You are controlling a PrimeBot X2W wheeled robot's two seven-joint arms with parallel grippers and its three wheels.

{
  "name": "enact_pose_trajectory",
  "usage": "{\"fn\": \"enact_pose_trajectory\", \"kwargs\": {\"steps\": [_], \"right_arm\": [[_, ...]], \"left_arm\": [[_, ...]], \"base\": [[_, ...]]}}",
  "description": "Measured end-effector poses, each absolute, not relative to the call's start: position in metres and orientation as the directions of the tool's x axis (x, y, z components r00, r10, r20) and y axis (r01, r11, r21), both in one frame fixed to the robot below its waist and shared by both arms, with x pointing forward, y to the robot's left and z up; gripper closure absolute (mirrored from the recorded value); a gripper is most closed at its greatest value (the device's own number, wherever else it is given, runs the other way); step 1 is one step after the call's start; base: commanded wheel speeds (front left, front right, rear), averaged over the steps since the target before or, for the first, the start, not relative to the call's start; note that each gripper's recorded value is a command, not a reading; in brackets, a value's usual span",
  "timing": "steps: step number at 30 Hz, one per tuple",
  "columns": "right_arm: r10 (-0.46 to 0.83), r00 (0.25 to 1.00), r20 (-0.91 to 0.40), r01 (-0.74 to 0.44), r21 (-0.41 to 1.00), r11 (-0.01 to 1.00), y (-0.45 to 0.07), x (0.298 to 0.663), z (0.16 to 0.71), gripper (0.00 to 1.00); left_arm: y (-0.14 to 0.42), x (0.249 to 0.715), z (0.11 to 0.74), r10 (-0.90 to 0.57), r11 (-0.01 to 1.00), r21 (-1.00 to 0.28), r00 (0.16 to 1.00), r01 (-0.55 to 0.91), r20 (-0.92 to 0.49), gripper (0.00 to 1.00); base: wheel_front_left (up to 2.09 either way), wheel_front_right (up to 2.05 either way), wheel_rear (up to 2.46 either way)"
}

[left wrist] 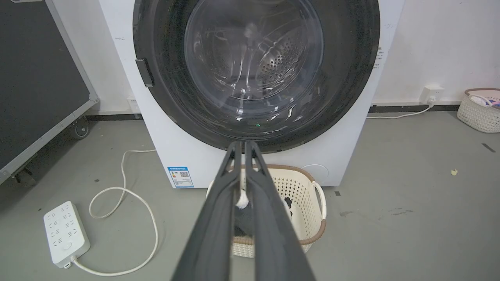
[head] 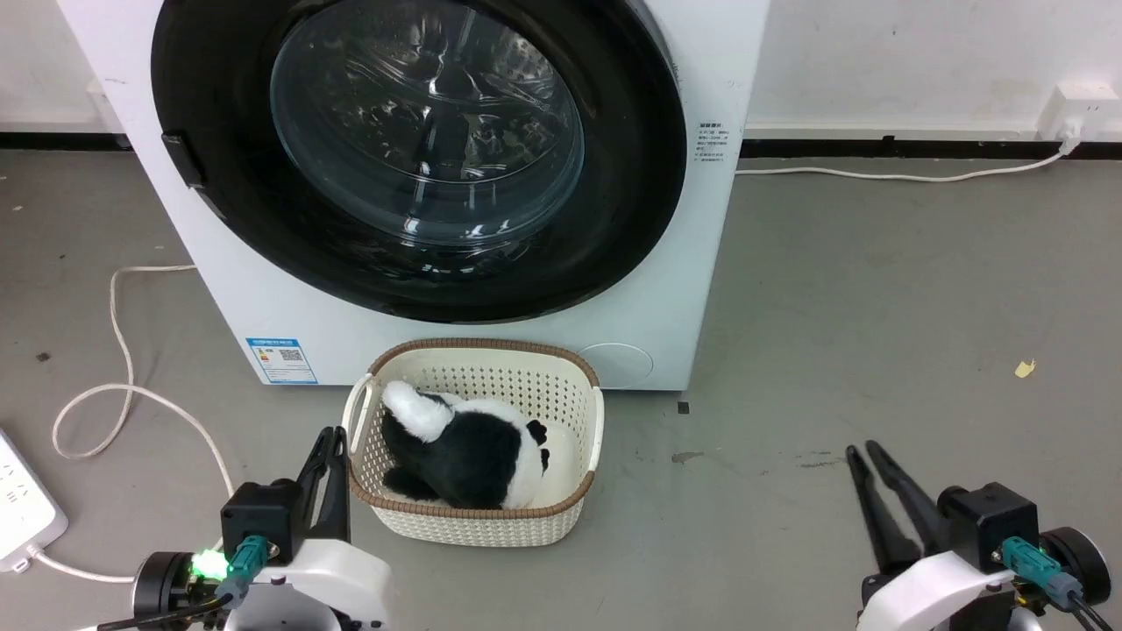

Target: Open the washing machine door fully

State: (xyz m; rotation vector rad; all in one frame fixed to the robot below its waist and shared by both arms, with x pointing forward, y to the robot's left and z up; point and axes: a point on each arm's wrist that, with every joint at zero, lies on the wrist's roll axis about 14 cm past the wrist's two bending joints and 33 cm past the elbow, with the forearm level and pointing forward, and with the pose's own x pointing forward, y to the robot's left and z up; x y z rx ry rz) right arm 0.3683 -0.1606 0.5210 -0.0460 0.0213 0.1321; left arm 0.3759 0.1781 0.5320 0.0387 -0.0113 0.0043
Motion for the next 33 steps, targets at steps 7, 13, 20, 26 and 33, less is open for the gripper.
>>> {"fn": "enact_pose_trajectory", "kwargs": {"steps": [7, 13, 20, 26, 33], "right_arm": [[0.132, 0.991, -0.023, -0.133, -0.043, 0.990, -0.160, 0.368, 0.521, 0.00], [0.133, 0.991, -0.017, -0.133, -0.033, 0.991, -0.160, 0.369, 0.521, 0.00], [0.139, 0.990, -0.006, -0.139, -0.032, 0.990, -0.158, 0.371, 0.521, 0.00], [0.146, 0.989, -0.002, -0.146, -0.032, 0.989, -0.156, 0.375, 0.520, 0.00], [0.159, 0.987, 0.016, -0.158, -0.032, 0.987, -0.154, 0.388, 0.523, 0.00]], "left_arm": [[0.178, 0.376, 0.532, 0.004, 0.999, 0.038, 1.000, -0.004, 0.011, 0.00], [0.175, 0.377, 0.531, -0.003, 0.999, 0.037, 1.000, 0.002, 0.016, 0.00], [0.174, 0.377, 0.530, -0.002, 0.999, 0.036, 1.000, 0.001, 0.023, 0.00], [0.175, 0.380, 0.527, 0.005, 1.000, 0.029, 1.000, -0.006, 0.021, 0.00], [0.174, 0.384, 0.522, 0.008, 1.000, 0.027, 1.000, -0.008, 0.015, 0.00]], "base": [[0.00, 0.00, 0.00], [0.00, 0.00, 0.00], [0.00, 0.00, 0.00], [0.00, 0.00, 0.00], [0.00, 0.00, 0.00]]}}
